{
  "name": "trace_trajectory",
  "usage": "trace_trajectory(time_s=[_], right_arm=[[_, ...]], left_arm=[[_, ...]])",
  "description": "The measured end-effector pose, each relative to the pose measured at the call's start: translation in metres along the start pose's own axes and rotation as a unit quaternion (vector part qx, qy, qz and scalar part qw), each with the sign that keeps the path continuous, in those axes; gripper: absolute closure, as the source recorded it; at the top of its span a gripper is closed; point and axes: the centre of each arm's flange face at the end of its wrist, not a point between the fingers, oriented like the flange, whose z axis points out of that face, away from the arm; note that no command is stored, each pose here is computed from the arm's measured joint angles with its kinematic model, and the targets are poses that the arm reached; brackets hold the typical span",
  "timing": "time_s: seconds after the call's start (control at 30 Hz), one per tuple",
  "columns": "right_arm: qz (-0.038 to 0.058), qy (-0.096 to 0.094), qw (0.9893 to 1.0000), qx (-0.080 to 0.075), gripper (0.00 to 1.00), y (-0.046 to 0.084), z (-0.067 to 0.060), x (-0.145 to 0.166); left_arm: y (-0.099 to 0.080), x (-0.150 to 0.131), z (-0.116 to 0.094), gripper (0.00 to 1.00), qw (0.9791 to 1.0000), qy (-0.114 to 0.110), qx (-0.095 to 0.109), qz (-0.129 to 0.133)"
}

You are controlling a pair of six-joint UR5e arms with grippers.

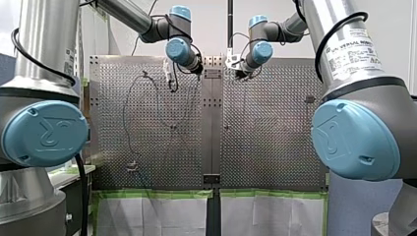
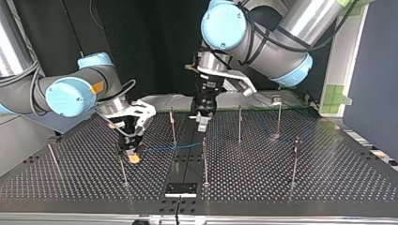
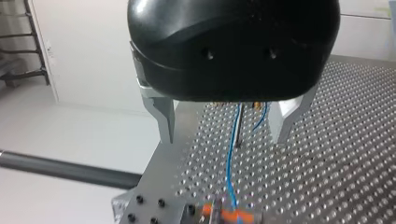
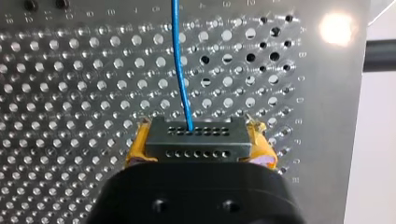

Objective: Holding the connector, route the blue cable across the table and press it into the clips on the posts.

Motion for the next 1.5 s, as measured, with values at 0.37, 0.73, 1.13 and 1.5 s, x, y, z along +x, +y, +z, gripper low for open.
trace_trajectory(time_s=[0.37, 0.73, 1.13, 1.5], right_arm=[[0.0001, 0.0, 1.0, -0.002, 1.0, 0.001, 0.0, 0.0], [0.0002, 0.0, 1.0, -0.002, 1.0, 0.001, 0.0, 0.0], [0.0003, 0.0, 1.0, -0.001, 1.0, 0.0, 0.0, 0.0], [0.0007, 0.0, 1.0, -0.002, 1.0, 0.0, 0.0, 0.0]], left_arm=[[-0.043, 0.007, 0.004, 0.0, 0.9997, 0.013, -0.001, 0.021], [-0.051, 0.012, 0.029, 0.0, 0.9983, 0.023, -0.033, 0.042], [-0.061, 0.007, 0.064, 0.0, 0.9985, 0.005, -0.04, 0.037], [-0.066, -0.023, 0.088, 0.0, 0.9987, -0.022, -0.037, 0.026]])
